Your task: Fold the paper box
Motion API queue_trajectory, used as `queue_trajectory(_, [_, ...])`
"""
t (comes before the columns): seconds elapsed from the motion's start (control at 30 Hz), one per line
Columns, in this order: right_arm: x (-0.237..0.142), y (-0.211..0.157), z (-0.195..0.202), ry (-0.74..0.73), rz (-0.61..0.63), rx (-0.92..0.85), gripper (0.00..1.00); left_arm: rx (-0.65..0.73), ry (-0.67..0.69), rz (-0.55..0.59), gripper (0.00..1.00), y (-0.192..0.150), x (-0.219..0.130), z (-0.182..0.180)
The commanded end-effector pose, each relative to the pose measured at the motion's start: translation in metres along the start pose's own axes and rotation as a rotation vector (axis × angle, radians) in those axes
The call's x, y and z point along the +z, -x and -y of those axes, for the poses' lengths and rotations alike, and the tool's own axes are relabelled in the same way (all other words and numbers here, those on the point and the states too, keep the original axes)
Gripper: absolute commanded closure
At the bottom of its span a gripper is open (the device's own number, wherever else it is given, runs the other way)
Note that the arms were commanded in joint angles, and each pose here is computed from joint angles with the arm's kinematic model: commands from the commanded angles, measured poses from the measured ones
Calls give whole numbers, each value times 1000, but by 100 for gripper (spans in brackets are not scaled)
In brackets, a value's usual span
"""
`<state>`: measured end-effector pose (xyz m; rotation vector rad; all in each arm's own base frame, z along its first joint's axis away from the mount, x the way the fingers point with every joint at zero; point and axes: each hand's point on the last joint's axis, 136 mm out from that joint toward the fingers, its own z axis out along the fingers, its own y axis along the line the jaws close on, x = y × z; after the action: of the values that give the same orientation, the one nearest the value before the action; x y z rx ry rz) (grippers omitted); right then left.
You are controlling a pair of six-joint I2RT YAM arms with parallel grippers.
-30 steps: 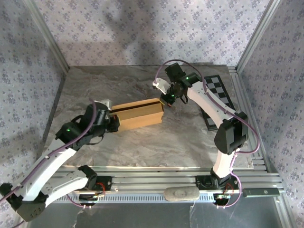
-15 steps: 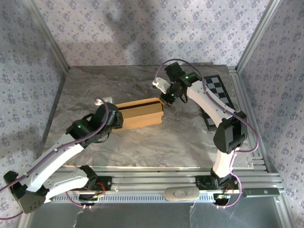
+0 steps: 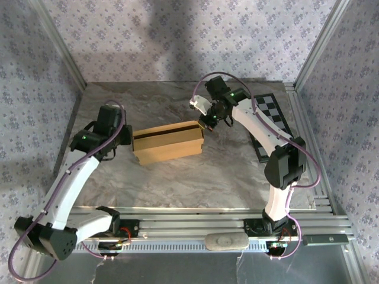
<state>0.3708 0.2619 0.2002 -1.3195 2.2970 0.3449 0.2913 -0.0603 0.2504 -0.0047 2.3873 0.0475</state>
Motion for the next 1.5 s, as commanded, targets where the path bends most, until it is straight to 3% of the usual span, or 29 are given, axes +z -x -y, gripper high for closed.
queue_trajectory(0.0, [7,-13,-8,55,-63,41,100,91,-80,25,53,4,-5,12])
queue_trajectory(0.23, [8,-13,-8,66,-62,43,100,140,-58,-24,46,-3,12,9])
queue_trajectory(0.43, [9,-14,-7,66,-65,47,100,179,-64,-76,47,-10,24,11])
queue_trajectory(0.77, [11,-13,-7,73,-66,56,100,160,-96,-115,65,-13,34,12])
queue_trajectory(1.0, [10,-13,-7,73,-65,60,100,146,-115,-119,72,-13,36,16])
queue_trajectory(1.13, [10,-12,-7,75,-64,62,100,135,-123,-120,82,-10,36,18])
queue_trajectory(1.47, [5,-8,-10,72,-78,155,100,31,-180,-139,96,-2,31,30])
